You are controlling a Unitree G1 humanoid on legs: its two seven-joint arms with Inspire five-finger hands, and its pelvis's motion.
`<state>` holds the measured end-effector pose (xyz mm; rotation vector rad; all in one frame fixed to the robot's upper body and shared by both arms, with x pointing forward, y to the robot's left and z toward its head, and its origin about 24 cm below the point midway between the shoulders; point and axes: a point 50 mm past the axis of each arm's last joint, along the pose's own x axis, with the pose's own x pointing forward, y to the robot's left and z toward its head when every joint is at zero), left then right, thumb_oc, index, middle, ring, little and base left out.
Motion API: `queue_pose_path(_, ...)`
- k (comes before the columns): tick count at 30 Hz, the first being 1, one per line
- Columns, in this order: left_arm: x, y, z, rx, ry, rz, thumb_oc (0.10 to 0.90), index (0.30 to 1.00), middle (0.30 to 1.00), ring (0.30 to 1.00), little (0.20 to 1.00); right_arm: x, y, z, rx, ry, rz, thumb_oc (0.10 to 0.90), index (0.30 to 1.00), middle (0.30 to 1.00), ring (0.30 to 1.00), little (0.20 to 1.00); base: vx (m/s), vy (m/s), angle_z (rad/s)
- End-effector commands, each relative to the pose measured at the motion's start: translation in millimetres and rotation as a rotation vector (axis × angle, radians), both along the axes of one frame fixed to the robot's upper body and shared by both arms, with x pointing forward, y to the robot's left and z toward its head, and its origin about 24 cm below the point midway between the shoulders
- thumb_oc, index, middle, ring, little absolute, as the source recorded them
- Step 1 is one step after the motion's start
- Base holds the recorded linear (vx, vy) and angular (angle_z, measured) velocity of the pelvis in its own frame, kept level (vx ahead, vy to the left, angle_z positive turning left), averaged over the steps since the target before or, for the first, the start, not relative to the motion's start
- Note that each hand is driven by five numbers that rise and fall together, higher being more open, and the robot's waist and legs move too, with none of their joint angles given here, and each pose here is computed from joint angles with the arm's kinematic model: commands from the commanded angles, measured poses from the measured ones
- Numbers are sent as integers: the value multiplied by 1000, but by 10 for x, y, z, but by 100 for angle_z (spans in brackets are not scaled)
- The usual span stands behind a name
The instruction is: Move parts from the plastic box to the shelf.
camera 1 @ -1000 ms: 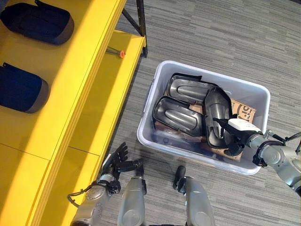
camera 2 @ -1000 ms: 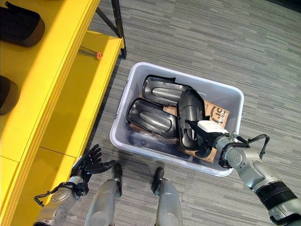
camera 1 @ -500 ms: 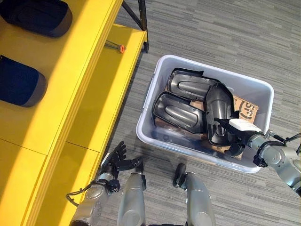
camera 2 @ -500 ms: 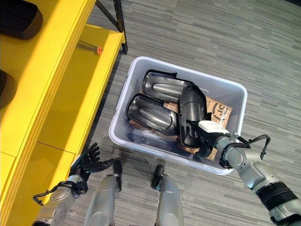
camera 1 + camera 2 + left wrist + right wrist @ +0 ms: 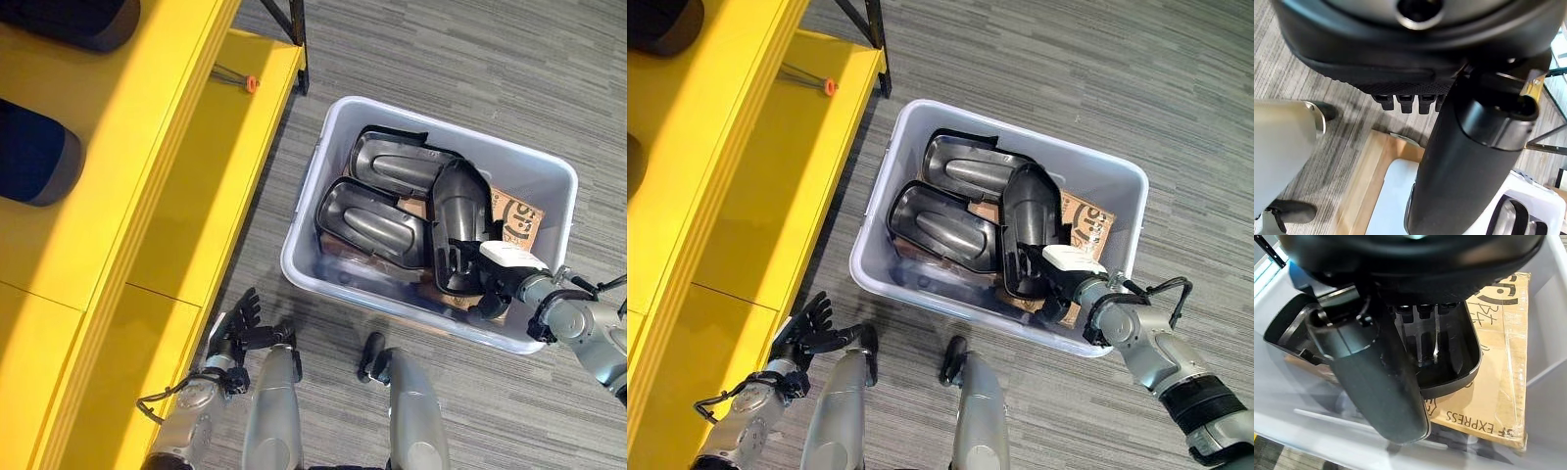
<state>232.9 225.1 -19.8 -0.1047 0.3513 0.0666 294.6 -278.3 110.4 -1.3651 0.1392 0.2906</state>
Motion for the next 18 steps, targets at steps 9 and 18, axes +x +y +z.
queue_pose_path(9, 43, 26, 308, 32, -160, -2, 900, 1000, 1000, 1000, 1000, 261, -165, 629, -75, -277, -87, 900, 1000, 1000, 1000, 1000, -1, -14, 3)
queue_pose_path(18, 69, -33, 325, -2, -176, 24, 900, 1000, 1000, 1000, 1000, 386, -180, 654, -65, -335, -150, 900, 1000, 1000, 1000, 1000, -13, -8, 5)
